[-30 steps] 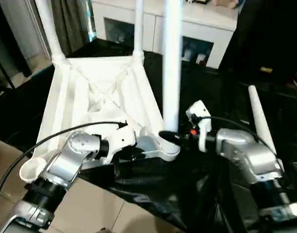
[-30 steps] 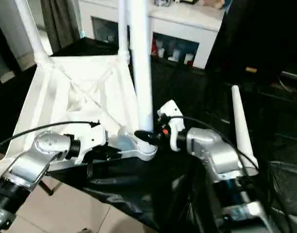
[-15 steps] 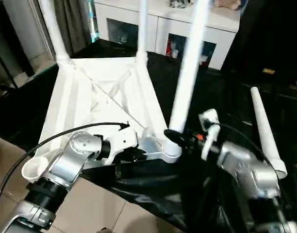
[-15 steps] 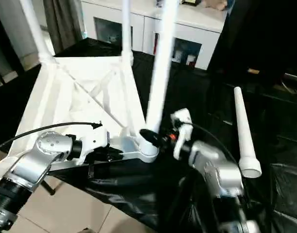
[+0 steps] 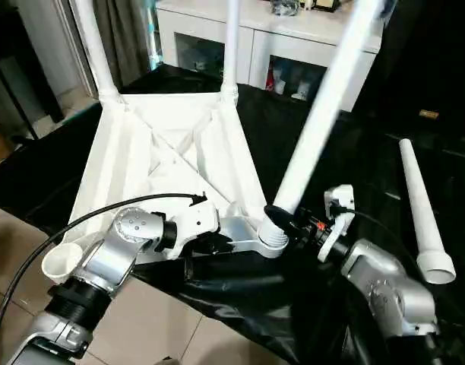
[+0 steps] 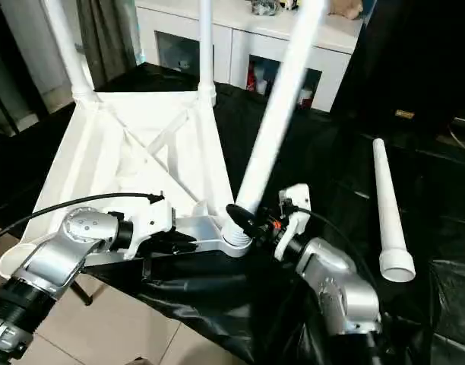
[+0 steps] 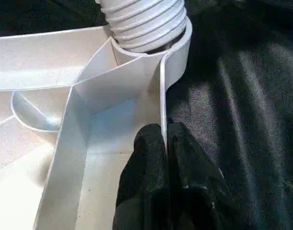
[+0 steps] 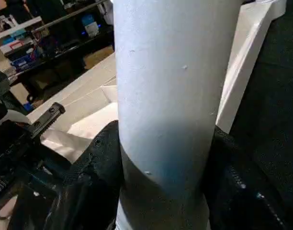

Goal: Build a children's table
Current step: Pick table leg

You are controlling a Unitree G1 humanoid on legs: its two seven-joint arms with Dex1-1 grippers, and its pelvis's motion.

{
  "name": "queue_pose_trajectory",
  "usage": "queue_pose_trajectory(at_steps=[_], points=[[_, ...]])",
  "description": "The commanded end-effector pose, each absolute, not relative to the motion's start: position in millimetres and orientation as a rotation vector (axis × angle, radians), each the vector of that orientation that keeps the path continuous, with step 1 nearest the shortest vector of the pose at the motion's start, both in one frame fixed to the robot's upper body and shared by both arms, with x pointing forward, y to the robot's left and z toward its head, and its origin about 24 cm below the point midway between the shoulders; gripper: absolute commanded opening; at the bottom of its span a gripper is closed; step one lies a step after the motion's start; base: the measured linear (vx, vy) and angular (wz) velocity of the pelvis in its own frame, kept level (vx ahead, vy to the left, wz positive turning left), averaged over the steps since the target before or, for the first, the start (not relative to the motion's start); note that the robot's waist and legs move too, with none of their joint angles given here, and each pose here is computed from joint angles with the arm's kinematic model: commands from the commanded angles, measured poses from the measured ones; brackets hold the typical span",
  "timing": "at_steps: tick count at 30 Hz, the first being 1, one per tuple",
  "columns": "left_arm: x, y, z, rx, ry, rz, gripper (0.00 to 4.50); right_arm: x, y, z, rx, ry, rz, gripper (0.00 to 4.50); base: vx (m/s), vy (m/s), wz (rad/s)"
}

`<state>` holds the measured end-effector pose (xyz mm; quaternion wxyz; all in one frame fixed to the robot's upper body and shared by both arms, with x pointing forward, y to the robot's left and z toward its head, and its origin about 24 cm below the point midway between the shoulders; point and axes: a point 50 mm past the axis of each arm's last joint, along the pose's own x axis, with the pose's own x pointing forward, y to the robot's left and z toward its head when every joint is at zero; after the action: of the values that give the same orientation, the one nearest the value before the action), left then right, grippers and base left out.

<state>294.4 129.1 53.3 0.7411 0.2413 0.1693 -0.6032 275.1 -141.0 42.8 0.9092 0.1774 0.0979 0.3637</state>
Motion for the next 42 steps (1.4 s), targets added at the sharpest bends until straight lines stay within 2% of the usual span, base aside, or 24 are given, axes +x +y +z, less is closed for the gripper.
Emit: queue_pose_trajectory(at_steps=[1,16,24,36,42], points=[[303.3,129.9,65.5,0.567,0.319,-1.291,0.0,263.2,-153.0,13.3,0.358,0.328,0.674,1.9,0.0,0.0,0.0],[308.5,132.2,64.4,0.574,0.316,-1.268,0.0,254.5,-166.8,14.4,0.286,0.283,0.641,1.9,0.0,0.0,0.0],[309.8,131.5,64.2,0.576,0.313,-1.267,0.0,254.8,-161.9,30.9,0.157,0.237,0.715,1.9,0.0,0.0,0.0],[307.7,131.1,63.6,0.577,0.31,-1.287,0.0,265.1,-148.5,39.1,0.0,0.284,0.857,1.9,0.0,0.0,0.0],[303.8,129.4,63.1,0.573,0.317,-1.33,0.0,270.5,-145.4,35.1,-0.062,0.373,0.963,1.9,0.0,0.0,0.0]])
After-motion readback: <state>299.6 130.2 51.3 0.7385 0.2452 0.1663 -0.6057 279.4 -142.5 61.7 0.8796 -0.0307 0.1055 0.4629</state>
